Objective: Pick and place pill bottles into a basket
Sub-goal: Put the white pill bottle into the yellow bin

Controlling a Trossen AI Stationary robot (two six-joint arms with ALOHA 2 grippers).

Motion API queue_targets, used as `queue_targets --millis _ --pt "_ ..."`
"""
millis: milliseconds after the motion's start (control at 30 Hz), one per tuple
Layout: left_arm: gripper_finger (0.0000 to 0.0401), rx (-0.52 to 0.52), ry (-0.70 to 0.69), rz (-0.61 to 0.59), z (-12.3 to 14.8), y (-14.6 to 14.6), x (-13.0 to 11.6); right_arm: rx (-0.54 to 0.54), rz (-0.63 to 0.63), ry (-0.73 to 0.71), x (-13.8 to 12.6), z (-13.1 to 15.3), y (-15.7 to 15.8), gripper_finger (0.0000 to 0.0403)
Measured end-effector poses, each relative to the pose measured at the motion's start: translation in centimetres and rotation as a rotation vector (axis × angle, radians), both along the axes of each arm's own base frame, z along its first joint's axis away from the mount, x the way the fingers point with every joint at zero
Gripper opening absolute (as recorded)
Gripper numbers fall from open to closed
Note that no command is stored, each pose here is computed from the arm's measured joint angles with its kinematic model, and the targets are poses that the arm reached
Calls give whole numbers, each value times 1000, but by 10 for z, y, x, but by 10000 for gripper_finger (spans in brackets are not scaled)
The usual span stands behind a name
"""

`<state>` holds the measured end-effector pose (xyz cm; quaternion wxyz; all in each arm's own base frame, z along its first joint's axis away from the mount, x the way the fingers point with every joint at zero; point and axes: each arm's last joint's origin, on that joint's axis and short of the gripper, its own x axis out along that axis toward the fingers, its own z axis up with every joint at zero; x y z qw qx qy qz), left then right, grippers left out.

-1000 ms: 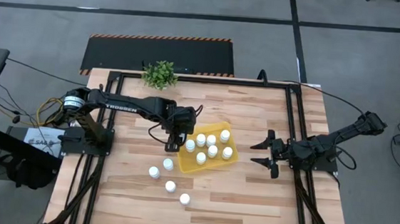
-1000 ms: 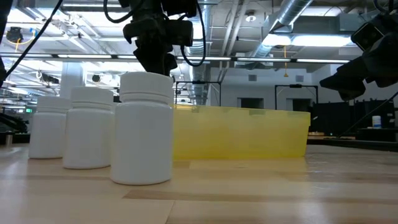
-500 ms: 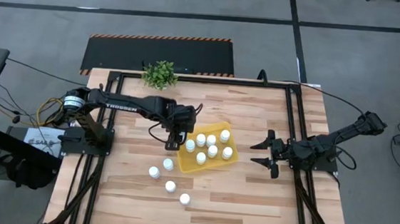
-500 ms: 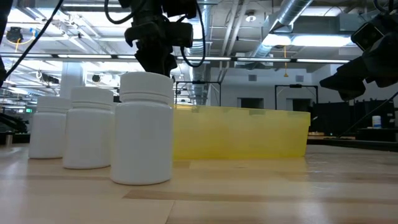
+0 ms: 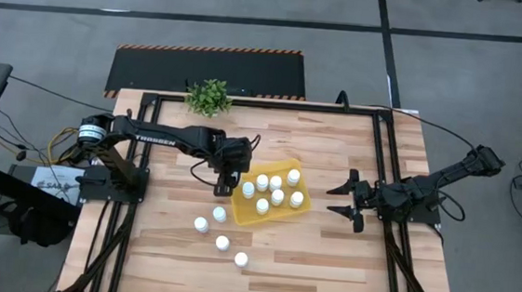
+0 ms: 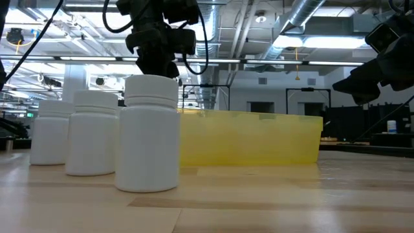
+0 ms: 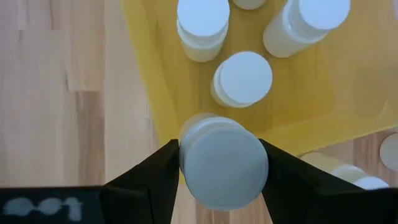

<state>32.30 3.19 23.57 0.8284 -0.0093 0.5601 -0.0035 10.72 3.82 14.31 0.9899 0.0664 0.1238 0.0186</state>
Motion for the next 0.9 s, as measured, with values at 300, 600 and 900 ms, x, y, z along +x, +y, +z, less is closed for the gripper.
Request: queue_targets --millis 300,600,900 --pt "178 -56 -32 -23 -14 0 -3 -1 0 1 0 0 0 230" --pt "178 -31 -37 -32 -14 2 -2 -1 0 1 0 0 0 230" --pt "178 -47 -65 -18 -27 3 -3 0 0 0 0 0 0 230"
